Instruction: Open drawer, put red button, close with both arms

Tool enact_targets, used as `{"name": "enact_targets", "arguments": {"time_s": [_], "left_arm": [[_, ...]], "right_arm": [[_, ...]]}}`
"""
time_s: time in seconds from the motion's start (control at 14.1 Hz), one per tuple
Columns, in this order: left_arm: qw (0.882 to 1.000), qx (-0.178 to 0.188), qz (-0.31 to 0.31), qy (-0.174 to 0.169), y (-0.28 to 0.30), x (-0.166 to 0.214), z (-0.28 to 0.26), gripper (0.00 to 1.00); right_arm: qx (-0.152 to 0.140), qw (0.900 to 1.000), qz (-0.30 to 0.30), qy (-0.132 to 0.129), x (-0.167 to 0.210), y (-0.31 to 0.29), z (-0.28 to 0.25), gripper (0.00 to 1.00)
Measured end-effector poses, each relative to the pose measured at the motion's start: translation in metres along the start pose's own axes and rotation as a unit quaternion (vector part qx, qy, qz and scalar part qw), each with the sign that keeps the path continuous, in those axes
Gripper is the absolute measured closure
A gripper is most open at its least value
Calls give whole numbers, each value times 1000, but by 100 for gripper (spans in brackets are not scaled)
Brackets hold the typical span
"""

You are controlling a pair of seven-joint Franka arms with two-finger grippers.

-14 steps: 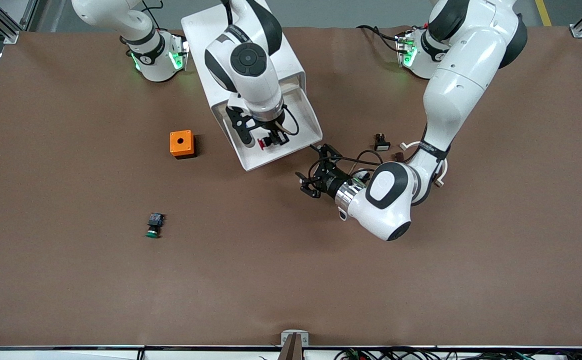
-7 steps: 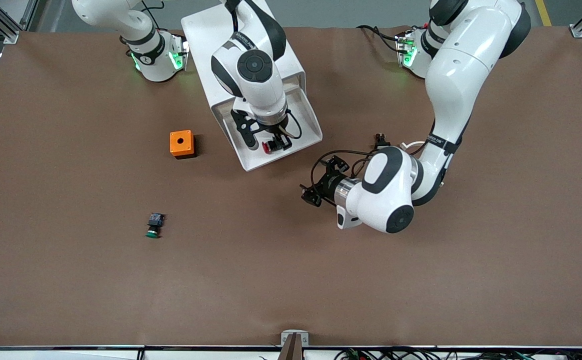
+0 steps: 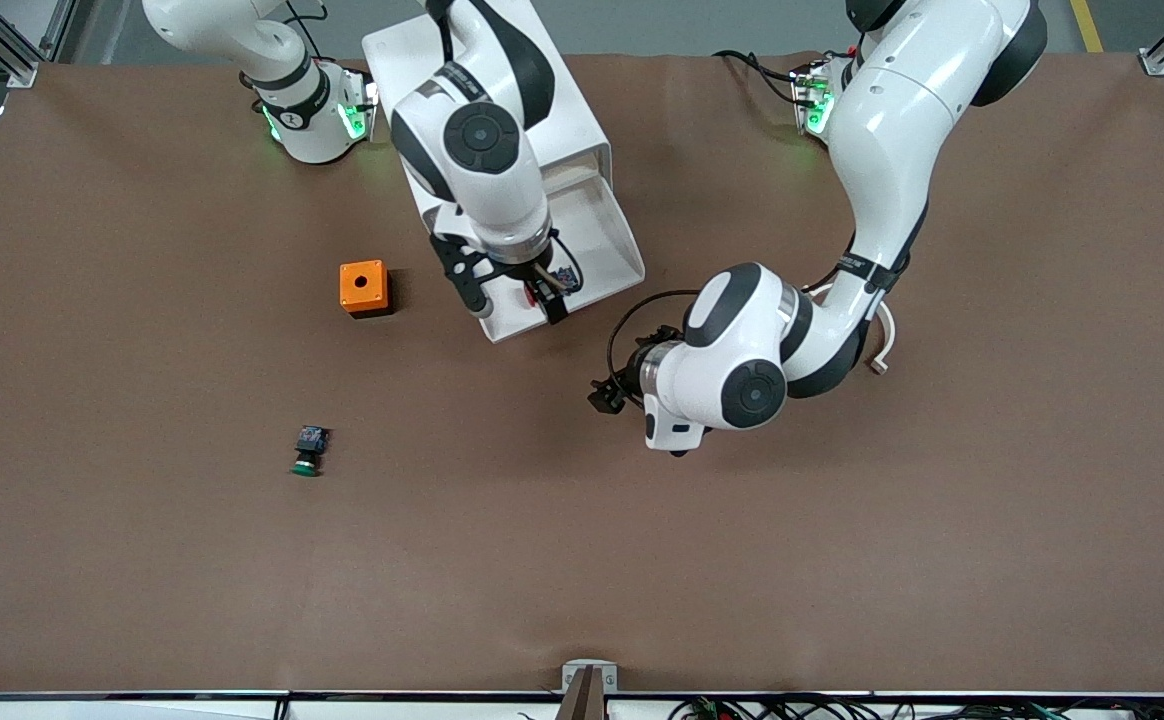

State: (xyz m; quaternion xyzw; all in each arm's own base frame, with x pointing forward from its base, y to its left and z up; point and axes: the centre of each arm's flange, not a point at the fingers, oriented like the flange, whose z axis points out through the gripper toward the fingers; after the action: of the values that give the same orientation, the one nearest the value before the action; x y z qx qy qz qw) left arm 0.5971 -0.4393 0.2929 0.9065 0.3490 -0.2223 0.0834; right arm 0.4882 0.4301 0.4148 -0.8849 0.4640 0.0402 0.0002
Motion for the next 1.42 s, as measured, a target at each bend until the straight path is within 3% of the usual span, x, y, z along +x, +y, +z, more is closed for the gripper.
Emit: {"name": "enact_targets", "arguments": {"time_s": [0.28, 0.64, 1.14, 1.42], "left_arm": [[998, 5, 38, 54, 8, -21, 10, 0], [991, 21, 87, 99, 13, -62, 21, 0], [985, 58, 122, 110, -1, -114, 48, 0], [982, 82, 130, 108, -14, -125, 70, 0]], "right_arm": [[-15, 997, -73, -8, 86, 6, -67, 0], [-1, 984, -176, -13, 192, 34, -112, 0], [11, 959, -282, -17, 314, 87, -141, 0], [20, 938, -347, -13, 379, 125, -150, 0]]}}
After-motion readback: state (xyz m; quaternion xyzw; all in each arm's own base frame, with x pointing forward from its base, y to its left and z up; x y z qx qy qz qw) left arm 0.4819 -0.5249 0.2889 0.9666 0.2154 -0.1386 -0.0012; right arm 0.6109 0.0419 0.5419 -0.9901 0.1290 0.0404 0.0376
